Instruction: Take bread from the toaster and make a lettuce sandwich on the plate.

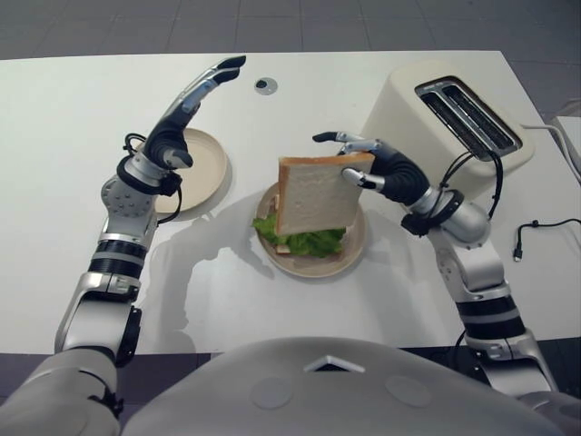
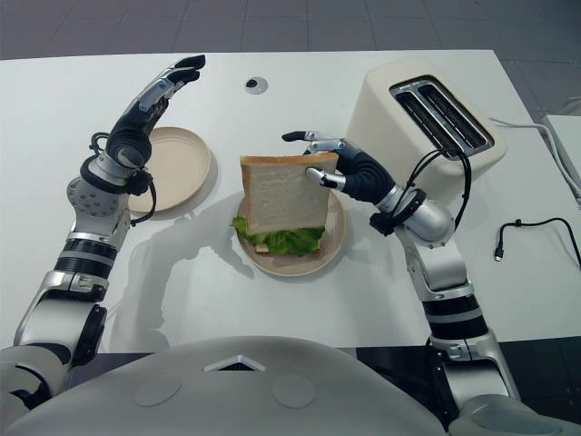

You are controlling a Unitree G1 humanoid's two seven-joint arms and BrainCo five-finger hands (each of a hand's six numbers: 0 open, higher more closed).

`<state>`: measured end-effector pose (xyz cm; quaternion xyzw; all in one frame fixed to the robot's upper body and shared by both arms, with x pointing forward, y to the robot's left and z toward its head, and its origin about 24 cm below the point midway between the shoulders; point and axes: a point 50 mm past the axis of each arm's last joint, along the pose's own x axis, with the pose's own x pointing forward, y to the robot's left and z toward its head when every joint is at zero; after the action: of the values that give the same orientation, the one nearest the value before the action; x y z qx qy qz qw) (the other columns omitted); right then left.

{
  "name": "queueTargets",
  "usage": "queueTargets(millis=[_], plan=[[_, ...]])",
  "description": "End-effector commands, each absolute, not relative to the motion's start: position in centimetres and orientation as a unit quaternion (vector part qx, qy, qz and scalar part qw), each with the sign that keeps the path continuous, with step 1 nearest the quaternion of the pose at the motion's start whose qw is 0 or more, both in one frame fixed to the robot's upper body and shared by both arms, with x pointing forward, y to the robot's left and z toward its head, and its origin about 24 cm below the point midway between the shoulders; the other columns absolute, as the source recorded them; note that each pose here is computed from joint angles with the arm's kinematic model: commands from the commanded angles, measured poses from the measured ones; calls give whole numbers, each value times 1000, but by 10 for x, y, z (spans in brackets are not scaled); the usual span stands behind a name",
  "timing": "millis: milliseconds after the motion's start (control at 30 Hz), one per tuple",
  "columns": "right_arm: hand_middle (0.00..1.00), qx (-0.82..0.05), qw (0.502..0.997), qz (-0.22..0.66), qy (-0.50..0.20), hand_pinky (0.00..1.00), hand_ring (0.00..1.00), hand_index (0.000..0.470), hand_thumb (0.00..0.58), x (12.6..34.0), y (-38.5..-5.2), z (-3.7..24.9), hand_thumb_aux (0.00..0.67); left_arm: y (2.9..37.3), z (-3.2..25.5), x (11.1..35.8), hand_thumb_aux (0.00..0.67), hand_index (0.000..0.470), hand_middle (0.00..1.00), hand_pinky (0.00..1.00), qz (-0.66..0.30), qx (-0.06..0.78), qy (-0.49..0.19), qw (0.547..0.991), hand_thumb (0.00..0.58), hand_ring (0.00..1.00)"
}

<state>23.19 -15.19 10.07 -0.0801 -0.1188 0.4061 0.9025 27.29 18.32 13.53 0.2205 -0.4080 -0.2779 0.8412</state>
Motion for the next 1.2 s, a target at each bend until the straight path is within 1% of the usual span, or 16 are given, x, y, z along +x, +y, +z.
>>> queueTargets(millis=[33, 200, 333, 400, 500, 600, 700, 767, 800, 833, 867, 900, 933, 1067, 1133, 1200], plan=[[1000, -81, 908, 407, -66, 1000, 1000, 470, 580, 232, -153, 80, 670, 181, 133, 270, 0, 0, 0, 0, -290, 224, -399, 841, 0, 0], [1000, -173, 915, 361, -47, 1000, 1000, 470, 580, 246, -157, 59, 670, 170, 121, 260, 0, 0, 0, 0, -349, 243, -377, 823, 0, 0], [1000, -247, 902, 352, -32, 1000, 1000, 470, 580, 249, -154, 42, 670, 158, 101, 238, 0, 0, 0, 0, -439, 252, -342, 792, 0, 0], [1000, -283, 894, 347, -25, 1000, 1000, 470, 580, 251, -153, 33, 670, 152, 85, 230, 0, 0, 0, 0, -481, 273, -306, 775, 0, 0], [1000, -325, 884, 335, -26, 1000, 1000, 470, 580, 254, -155, 26, 670, 145, 54, 220, 0, 0, 0, 0, -550, 317, -231, 737, 0, 0], [1000, -340, 882, 325, -36, 1000, 1000, 470, 580, 257, -156, 26, 670, 141, 32, 217, 0, 0, 0, 0, -583, 351, -173, 712, 0, 0], [1000, -334, 889, 307, -61, 1000, 1000, 470, 580, 259, -155, 33, 670, 139, 26, 222, 0, 0, 0, 0, -574, 373, -163, 710, 0, 0], [1000, -331, 894, 293, -73, 1000, 1000, 470, 580, 261, -154, 37, 670, 138, 24, 221, 0, 0, 0, 0, -578, 376, -160, 706, 0, 0], [980, -329, 897, 283, -83, 980, 980, 470, 580, 263, -154, 40, 670, 138, 22, 220, 0, 0, 0, 0, -580, 379, -156, 704, 0, 0], [737, -325, 902, 269, -95, 737, 737, 291, 496, 265, -154, 44, 415, 138, 20, 221, 0, 0, 0, 0, -580, 385, -150, 702, 0, 0], [447, -320, 908, 246, -110, 447, 447, 31, 75, 268, -155, 50, 45, 138, 19, 221, 0, 0, 0, 0, -579, 389, -146, 701, 0, 0], [306, -315, 914, 223, -123, 306, 306, 0, 0, 271, -157, 56, 0, 139, 18, 222, 0, 0, 0, 0, -578, 392, -144, 701, 0, 0], [0, -311, 920, 198, -134, 0, 0, 0, 0, 274, -160, 61, 0, 139, 18, 223, 0, 0, 0, 0, -576, 397, -142, 701, 0, 0], [0, -287, 936, 116, -171, 0, 0, 0, 0, 283, -174, 78, 0, 140, 18, 225, 0, 0, 0, 0, -567, 416, -137, 697, 0, 0], [0, -258, 939, 115, -197, 0, 0, 0, 0, 282, -173, 87, 0, 142, 18, 227, 0, 0, 0, 0, -561, 425, -133, 698, 0, 0], [0, -229, 938, 141, -219, 0, 0, 0, 0, 277, -168, 94, 0, 146, 19, 231, 0, 0, 0, 0, -546, 437, -130, 703, 0, 0]])
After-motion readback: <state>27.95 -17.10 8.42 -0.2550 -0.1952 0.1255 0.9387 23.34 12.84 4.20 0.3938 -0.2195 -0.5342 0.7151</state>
